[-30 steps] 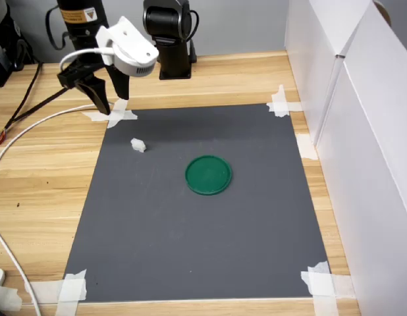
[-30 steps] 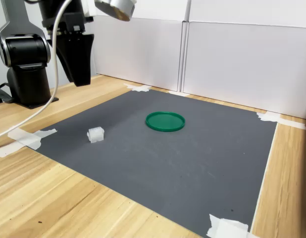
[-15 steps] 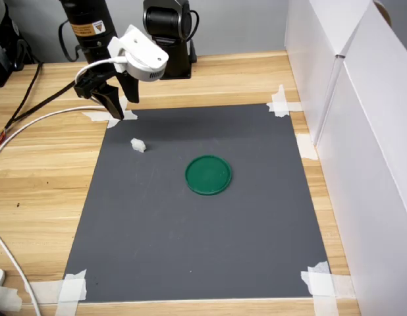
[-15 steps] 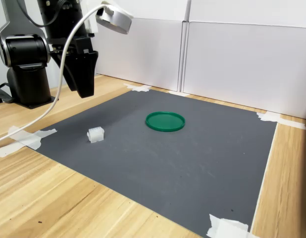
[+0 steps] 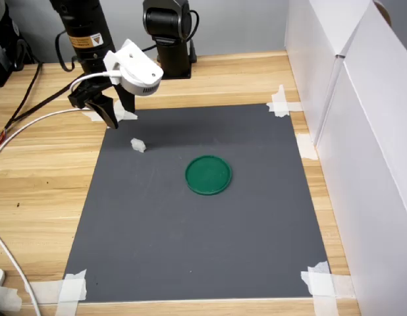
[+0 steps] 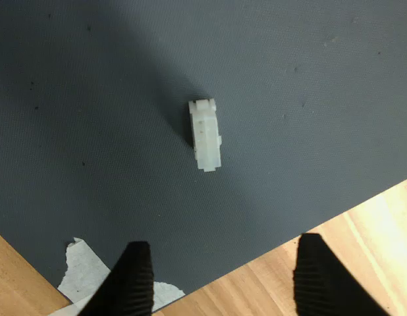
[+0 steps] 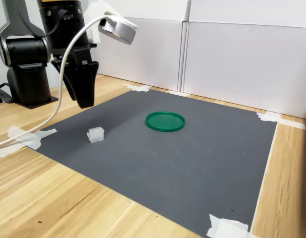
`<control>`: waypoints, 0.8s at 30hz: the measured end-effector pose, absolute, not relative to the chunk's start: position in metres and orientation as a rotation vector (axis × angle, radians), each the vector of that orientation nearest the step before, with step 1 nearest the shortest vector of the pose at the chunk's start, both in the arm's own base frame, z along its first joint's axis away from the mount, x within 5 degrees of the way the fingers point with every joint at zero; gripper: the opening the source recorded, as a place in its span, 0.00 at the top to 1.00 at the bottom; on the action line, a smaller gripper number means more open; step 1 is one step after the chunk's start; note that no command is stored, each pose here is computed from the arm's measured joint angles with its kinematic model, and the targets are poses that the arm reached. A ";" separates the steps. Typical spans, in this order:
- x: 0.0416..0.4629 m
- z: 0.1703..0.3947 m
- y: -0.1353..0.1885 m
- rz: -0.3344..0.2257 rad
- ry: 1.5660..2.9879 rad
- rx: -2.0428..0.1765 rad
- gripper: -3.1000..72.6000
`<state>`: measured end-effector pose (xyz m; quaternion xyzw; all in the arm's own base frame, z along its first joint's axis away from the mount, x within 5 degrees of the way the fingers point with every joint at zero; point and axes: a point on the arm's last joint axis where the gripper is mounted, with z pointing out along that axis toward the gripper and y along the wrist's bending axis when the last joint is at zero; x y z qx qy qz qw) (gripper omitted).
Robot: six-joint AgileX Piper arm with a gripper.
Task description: Grasp a white terminal and put it in the green lid.
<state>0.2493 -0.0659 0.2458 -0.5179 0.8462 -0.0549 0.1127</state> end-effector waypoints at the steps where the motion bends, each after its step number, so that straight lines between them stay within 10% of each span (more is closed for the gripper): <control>1: 0.249 0.246 -0.066 -0.156 2.481 -1.518 0.25; 24: 0.263 0.209 -0.057 -0.117 2.499 -1.570 0.25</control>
